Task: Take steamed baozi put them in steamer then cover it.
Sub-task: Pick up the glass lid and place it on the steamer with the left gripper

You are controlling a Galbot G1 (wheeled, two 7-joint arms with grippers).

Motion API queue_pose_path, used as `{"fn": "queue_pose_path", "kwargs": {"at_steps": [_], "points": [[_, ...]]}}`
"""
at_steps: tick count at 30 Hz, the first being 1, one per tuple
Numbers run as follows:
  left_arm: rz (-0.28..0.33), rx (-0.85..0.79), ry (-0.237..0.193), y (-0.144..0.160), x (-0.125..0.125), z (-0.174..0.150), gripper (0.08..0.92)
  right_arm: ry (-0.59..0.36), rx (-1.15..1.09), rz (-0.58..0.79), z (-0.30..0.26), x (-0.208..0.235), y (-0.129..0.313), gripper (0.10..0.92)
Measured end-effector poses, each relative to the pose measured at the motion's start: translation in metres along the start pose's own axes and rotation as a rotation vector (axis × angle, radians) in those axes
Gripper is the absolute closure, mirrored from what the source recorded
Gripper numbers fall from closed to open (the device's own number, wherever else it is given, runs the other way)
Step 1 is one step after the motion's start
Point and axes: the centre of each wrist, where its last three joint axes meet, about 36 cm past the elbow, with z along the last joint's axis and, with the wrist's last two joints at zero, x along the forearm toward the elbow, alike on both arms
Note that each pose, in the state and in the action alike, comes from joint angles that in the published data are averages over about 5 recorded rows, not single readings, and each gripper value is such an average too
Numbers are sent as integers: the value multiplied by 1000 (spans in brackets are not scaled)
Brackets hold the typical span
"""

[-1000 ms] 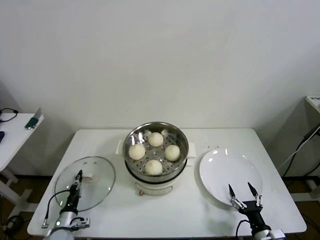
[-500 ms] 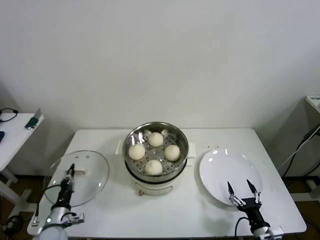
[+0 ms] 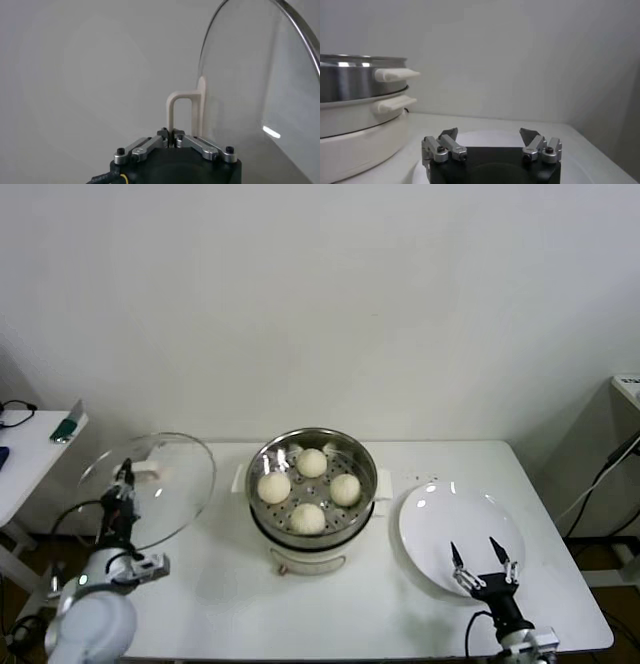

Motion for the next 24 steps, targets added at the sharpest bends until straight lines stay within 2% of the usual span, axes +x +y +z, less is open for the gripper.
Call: {"fn": "queue_pose_path", "kwargs": {"at_steps": [5, 10, 24], "points": [[-5, 41, -5, 27, -2, -37, 859, -7, 5, 0, 0, -3, 1, 200], [5, 71, -30, 42, 3, -79, 859, -13, 7, 2, 2, -6, 2, 200], [31, 113, -120, 55, 22, -197, 859, -15, 16, 1, 11, -13, 2, 200]]}}
